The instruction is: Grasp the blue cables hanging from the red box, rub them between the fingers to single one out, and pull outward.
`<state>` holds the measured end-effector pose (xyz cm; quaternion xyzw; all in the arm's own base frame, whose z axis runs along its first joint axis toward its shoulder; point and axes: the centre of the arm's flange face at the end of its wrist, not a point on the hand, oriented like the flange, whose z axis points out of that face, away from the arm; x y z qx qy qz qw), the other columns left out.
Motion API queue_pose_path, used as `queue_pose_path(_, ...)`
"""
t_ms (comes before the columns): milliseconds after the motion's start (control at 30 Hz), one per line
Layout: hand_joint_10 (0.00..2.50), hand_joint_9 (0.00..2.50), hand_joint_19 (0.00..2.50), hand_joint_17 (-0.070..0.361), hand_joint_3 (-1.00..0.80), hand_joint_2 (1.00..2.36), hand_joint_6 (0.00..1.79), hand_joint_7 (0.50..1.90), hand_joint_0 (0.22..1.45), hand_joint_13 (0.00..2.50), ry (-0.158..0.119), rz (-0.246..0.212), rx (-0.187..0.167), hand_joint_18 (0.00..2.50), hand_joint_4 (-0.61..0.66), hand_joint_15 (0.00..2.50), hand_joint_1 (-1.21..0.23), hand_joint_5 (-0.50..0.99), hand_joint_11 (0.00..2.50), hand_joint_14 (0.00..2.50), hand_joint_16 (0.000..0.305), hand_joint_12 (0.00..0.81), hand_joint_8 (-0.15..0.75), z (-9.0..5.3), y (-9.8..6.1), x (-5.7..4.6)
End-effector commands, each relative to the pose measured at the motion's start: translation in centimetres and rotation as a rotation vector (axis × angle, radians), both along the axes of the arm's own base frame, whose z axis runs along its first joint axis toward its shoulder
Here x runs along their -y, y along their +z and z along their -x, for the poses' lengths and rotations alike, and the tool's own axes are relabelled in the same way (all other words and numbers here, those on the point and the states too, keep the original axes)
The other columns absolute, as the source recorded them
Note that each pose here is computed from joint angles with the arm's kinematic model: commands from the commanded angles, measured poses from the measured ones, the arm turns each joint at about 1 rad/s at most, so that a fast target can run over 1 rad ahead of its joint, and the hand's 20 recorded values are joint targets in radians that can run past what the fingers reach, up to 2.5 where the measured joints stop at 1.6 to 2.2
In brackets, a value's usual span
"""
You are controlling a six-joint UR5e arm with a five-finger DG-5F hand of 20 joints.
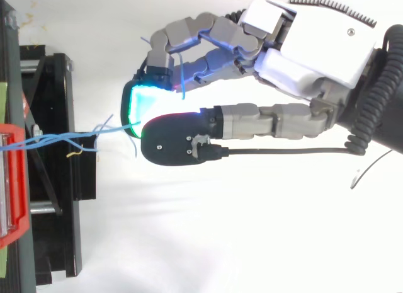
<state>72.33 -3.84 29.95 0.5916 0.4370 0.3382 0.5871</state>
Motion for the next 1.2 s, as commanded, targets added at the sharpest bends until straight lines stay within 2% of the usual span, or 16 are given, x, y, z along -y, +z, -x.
queue_pose_path(0, 0.01, 0.79, 0.27, 0.127, -0.06, 1.01, 0.88, 1.10, 0.59, 0.61, -0.001, 0.028, -0.010, 0.56, 0.00, 0.33, -0.78, -0.08, 0.26, 0.01, 0.056, 0.390, 0.269, -0.01, -0.02, 0.01)
queue_pose_path(333, 0.01, 0.79, 0.26, 0.128, -0.06, 1.01, 0.88, 1.11, 0.59, 0.61, 0.004, 0.046, -0.016, 0.56, 0.00, 0.34, -0.78, -0.08, 0.26, 0.01, 0.057, 0.392, 0.273, -0.04, -0.01, -0.11)
queue_pose_path(933, 0.01, 0.80, 0.26, 0.128, -0.06, 1.01, 0.88, 1.09, 0.59, 0.62, -0.001, 0.047, -0.018, 0.56, 0.00, 0.34, -0.79, -0.08, 0.27, 0.01, 0.057, 0.394, 0.279, 0.00, -0.02, 0.13)
queue_pose_path(1167, 0.01, 0.85, 0.25, 0.129, -0.05, 1.01, 0.88, 1.09, 0.59, 0.65, 0.004, 0.047, -0.018, 0.56, 0.00, 0.37, -0.79, -0.08, 0.33, 0.01, 0.057, 0.393, 0.281, -0.02, -0.02, -0.11)
